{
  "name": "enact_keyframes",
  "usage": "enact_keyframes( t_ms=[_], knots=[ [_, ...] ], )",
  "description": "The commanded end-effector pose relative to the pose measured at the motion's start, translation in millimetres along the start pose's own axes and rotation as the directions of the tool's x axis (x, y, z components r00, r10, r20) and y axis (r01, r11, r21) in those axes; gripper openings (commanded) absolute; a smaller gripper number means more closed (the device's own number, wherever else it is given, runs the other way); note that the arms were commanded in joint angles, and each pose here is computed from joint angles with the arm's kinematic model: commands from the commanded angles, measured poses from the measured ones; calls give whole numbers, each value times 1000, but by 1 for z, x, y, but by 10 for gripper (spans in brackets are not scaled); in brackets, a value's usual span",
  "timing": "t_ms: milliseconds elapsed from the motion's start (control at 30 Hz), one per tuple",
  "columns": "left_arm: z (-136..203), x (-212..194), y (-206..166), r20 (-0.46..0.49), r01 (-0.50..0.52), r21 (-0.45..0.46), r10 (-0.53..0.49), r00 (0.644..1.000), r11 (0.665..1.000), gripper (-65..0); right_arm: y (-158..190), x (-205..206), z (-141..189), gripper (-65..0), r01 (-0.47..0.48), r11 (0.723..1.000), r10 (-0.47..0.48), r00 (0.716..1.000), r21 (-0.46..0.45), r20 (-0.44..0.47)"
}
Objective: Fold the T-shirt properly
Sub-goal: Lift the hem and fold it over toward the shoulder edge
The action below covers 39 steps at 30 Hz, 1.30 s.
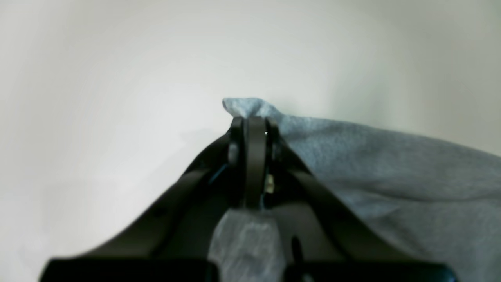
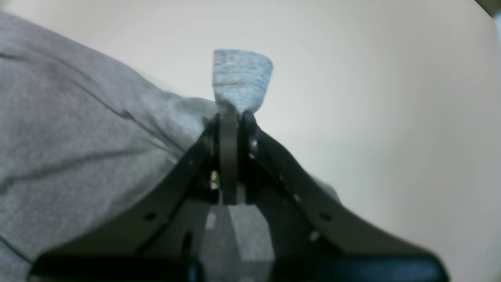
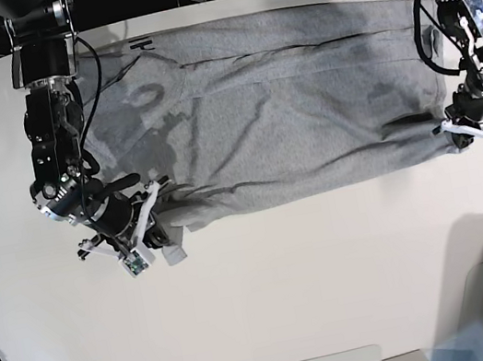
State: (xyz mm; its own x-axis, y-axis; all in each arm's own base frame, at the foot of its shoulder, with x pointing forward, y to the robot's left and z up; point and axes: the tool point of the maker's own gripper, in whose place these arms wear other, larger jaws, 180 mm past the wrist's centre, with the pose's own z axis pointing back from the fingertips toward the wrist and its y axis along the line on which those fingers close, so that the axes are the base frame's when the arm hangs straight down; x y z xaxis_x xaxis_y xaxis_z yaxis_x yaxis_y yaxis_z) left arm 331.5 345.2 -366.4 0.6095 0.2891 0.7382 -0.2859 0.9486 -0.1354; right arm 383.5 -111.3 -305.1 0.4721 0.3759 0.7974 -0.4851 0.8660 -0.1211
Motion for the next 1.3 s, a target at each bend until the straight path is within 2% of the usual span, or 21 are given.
enact_keyframes(
  t_ms=[0,400,600,700,933,1167,1267],
  knots=[
    [7,25,1,70,20,-3,-20,997,1000,-650,-10,20,10,-650,-13,999,15,997,-30,70],
    [16,-3,7,22,53,10,-53,998,999,-650,-14,-3,59,-650,11,993,0,996,-119,92],
    [34,-9,1,31,109,4,-109,994,994,-650,-29,-17,86,-650,6,981,-2,1000,-194,24],
    [37,-23,3,-20,117,4,-116,993,993,-650,-20,-22,90,-650,-31,984,32,999,-174,2],
    [46,-48,8,-83,136,8,-135,987,991,-650,-6,-54,99,-650,-22,988,12,998,-152,-66],
    [73,-44,19,-56,164,45,-161,985,985,-650,-3,-69,117,-650,136,987,-138,990,-90,-10],
    [77,-51,20,-73,172,45,-169,983,984,-650,-2,-77,122,-650,161,983,-163,986,-84,-16]
  ],
)
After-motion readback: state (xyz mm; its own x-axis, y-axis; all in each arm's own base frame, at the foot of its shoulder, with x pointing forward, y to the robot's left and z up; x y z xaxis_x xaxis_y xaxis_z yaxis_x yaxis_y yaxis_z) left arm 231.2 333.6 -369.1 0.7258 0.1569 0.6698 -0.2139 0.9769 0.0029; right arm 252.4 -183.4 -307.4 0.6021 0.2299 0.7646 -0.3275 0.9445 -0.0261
